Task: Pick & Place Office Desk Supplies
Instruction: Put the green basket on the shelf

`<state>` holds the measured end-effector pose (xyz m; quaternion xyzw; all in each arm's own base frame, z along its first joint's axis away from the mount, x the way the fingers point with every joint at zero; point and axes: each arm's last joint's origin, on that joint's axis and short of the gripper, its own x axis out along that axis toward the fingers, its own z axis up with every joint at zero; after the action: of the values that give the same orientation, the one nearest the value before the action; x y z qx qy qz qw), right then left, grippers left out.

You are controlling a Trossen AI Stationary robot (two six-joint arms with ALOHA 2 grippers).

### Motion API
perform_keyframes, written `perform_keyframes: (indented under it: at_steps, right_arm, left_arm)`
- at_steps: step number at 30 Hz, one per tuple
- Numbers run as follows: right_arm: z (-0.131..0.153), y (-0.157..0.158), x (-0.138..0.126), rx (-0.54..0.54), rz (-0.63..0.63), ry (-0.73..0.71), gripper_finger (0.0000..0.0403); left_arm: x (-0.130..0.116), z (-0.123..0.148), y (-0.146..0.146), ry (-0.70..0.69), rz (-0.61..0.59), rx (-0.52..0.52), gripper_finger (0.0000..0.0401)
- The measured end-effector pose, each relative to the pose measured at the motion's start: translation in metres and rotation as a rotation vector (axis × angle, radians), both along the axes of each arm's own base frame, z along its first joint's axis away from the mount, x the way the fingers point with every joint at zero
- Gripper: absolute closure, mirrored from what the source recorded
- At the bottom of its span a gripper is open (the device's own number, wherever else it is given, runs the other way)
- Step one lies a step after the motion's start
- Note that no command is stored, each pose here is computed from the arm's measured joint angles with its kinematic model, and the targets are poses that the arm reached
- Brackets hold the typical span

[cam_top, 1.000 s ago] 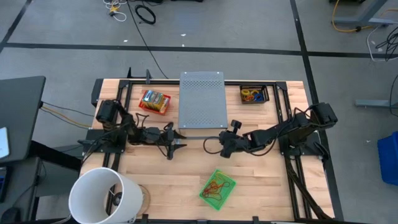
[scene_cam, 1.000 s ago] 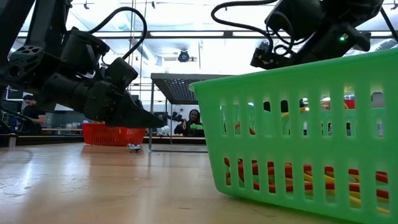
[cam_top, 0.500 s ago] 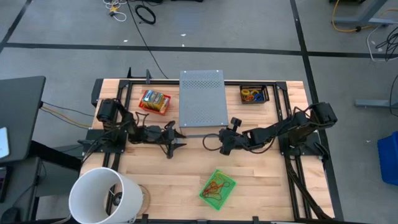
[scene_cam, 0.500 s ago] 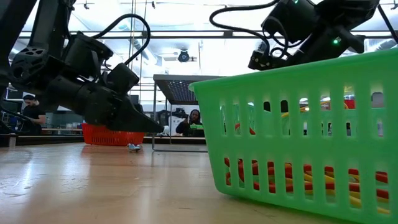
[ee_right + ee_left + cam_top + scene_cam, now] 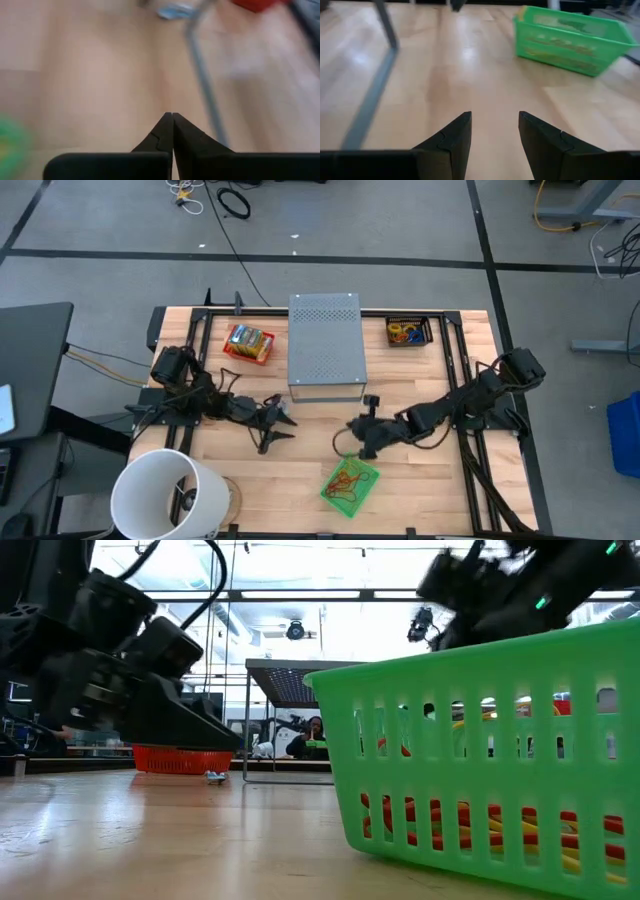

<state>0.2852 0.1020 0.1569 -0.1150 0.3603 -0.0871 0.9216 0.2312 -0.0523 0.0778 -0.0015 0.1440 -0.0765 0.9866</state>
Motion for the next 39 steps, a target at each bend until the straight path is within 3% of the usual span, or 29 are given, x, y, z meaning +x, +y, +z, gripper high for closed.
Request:
perform_keyframes:
  at_steps: [9, 20, 25, 31, 39]
  right_arm:
    - [0.040, 0.058, 0.003, 0.104, 0.370, 0.022, 0.0365]
    - [0.074, 0.100, -0.012, 0.072, 0.517, 0.091, 0.0239]
    - [0.073, 0.106, -0.019, 0.063, 0.548, 0.122, 0.0205]
    - [0.050, 0.113, -0.024, 0.044, 0.617, 0.273, 0.0205]
    - [0.033, 0.121, -0.020, -0.070, 0.665, 0.492, 0.0206]
  left_arm:
    - [-0.004, 0.000, -0.016, -0.002, -0.014, -0.001, 0.0232]
    - [-0.005, 0.000, -0.017, -0.002, -0.014, 0.004, 0.0232]
    - [-0.005, 0.000, -0.017, -0.001, -0.015, 0.006, 0.0232]
    - [-0.005, -0.002, -0.017, 0.020, -0.016, -0.008, 0.0232]
    - [-0.006, -0.002, -0.020, 0.021, -0.019, -0.023, 0.0232]
